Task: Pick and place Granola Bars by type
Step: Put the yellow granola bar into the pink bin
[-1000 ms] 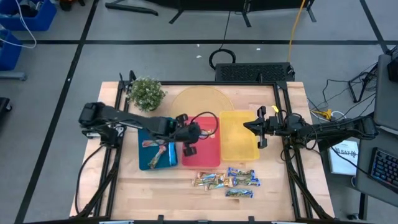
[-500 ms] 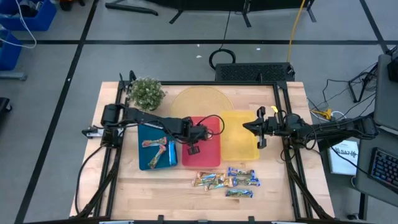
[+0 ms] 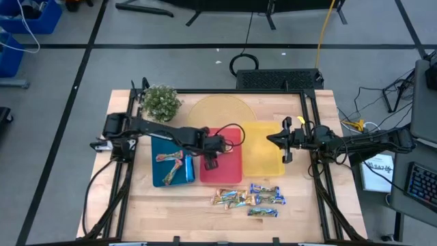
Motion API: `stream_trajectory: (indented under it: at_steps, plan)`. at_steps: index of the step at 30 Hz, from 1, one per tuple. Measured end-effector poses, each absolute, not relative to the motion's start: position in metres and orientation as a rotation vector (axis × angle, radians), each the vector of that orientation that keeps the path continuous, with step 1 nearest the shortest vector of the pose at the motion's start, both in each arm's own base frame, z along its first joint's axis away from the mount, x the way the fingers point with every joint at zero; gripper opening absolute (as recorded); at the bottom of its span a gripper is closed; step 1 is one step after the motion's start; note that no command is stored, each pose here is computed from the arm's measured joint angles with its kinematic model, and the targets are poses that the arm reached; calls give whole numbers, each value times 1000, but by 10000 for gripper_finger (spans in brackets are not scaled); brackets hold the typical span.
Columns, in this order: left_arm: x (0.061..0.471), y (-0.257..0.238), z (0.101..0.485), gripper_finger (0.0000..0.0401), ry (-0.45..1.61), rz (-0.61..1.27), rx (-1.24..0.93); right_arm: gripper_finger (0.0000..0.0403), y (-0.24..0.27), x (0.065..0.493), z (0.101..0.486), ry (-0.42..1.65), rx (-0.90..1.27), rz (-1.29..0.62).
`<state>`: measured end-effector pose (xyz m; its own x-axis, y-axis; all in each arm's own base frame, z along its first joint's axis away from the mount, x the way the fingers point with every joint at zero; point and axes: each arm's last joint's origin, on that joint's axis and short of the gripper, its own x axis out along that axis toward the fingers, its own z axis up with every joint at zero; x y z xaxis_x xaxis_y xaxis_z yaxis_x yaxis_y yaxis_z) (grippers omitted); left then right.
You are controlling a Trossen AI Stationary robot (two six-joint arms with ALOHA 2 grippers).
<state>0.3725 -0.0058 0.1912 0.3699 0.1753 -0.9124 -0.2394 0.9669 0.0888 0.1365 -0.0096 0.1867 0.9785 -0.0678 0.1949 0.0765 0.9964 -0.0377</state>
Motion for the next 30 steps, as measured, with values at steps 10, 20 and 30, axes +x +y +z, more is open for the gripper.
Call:
stream_trajectory:
  at_steps: [10, 20, 30]
  plan:
    - [360, -49, 259, 219, 861, 77, -80, 0, -10, 136, 187, -201, -48, -73]
    - [346, -119, 263, 190, 802, -37, 9, 0, -10, 137, 188, -204, -46, -74]
    - [334, -168, 256, 153, 765, -66, 27, 0, -10, 136, 190, -230, -47, -78]
